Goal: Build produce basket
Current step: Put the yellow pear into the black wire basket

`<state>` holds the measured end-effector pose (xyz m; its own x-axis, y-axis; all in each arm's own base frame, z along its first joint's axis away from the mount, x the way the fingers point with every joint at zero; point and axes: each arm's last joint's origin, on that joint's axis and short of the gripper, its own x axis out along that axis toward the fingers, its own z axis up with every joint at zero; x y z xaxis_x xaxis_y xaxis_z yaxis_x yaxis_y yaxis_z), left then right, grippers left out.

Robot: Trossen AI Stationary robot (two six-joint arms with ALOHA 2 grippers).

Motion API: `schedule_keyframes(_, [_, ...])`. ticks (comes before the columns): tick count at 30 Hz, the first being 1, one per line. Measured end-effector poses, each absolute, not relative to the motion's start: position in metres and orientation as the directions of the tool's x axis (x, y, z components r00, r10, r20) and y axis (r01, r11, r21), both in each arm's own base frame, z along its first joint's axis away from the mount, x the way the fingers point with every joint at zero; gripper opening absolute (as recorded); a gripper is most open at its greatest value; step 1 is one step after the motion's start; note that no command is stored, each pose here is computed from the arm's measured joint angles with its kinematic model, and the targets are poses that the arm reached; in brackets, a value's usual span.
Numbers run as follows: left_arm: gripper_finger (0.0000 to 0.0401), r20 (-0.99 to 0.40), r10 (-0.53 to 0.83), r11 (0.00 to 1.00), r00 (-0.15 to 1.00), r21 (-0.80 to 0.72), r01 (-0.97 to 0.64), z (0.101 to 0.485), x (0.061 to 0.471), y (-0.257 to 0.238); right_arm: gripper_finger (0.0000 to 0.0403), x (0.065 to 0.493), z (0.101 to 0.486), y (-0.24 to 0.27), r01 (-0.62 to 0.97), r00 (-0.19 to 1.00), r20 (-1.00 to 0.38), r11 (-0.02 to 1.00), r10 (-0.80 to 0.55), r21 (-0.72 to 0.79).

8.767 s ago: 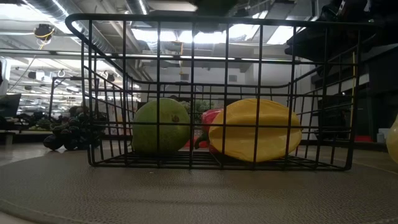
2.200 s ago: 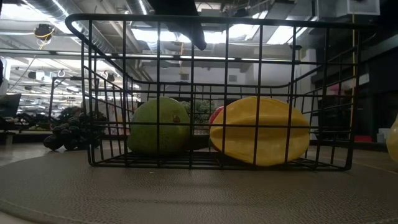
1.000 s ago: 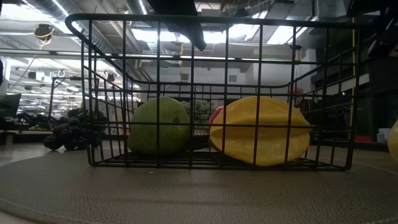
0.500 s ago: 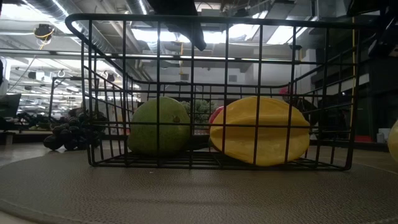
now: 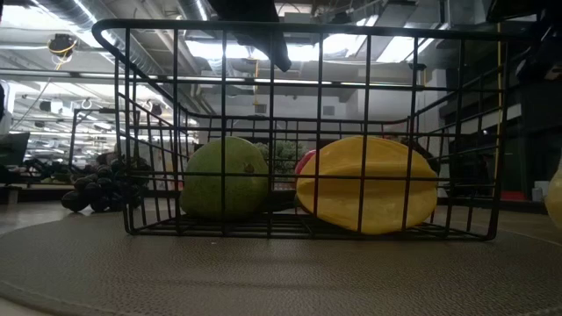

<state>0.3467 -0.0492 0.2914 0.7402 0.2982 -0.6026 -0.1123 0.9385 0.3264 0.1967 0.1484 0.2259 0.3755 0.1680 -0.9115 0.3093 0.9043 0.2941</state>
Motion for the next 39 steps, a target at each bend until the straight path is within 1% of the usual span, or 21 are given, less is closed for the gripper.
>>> schedule_keyframes(11, [0.0159,-0.603,0.296,0.939,0.741,0.326,-0.109,0.2914,0.3466,-0.0502,0.0097,0.1944,0.2247,0.1467,0.312,0.35,-0.924,0.911,0.153,0.269])
schedule_keyframes(15, [0.0159,-0.603,0.296,0.939,0.741,0.327,-0.109,0.2914,0.3466,-0.0501,0.0095,0.1932,0.224,0.1452,0.323,0.345,-0.93,0.914,0.128,0.245])
schedule_keyframes(19, [0.0159,-0.603,0.296,0.939,0.741,0.327,-0.11,0.2914,0.3466,-0.05,0.0075,0.1931,0.2239,0.1444,0.327,0.351,-0.93,0.916,0.11,0.232])
schedule_keyframes(24, [0.0159,-0.603,0.296,0.939,0.741,0.327,-0.109,0.2914,0.3466,-0.05,0.0017,0.1934,0.224,0.144,0.329,0.362,-0.927,0.918,0.094,0.221])
schedule_keyframes(26, [0.0159,-0.603,0.296,0.939,0.741,0.327,-0.109,0.2914,0.3466,-0.05,0.0005,0.1939,0.2241,0.1433,0.323,0.379,-0.923,0.924,0.071,0.203])
schedule_keyframes(30, [0.0159,-0.603,0.296,0.939,0.741,0.327,-0.109,0.2914,0.3466,-0.05,0.0002,0.1954,0.2247,0.1434,0.308,0.397,-0.915,0.93,0.066,0.201])
schedule_keyframes(36, [0.0159,-0.602,0.294,0.938,0.742,0.329,-0.105,0.2914,0.3465,-0.0508,0.0001,0.195,0.2244,0.1427,0.38,0.391,-0.918,0.898,0.061,0.221])
schedule_keyframes(39, [0.0159,-0.601,0.291,0.928,0.745,0.366,-0.068,0.2916,0.3464,-0.0526,0.0,0.1948,0.2251,0.1406,0.396,0.38,-0.923,0.892,0.056,0.217])
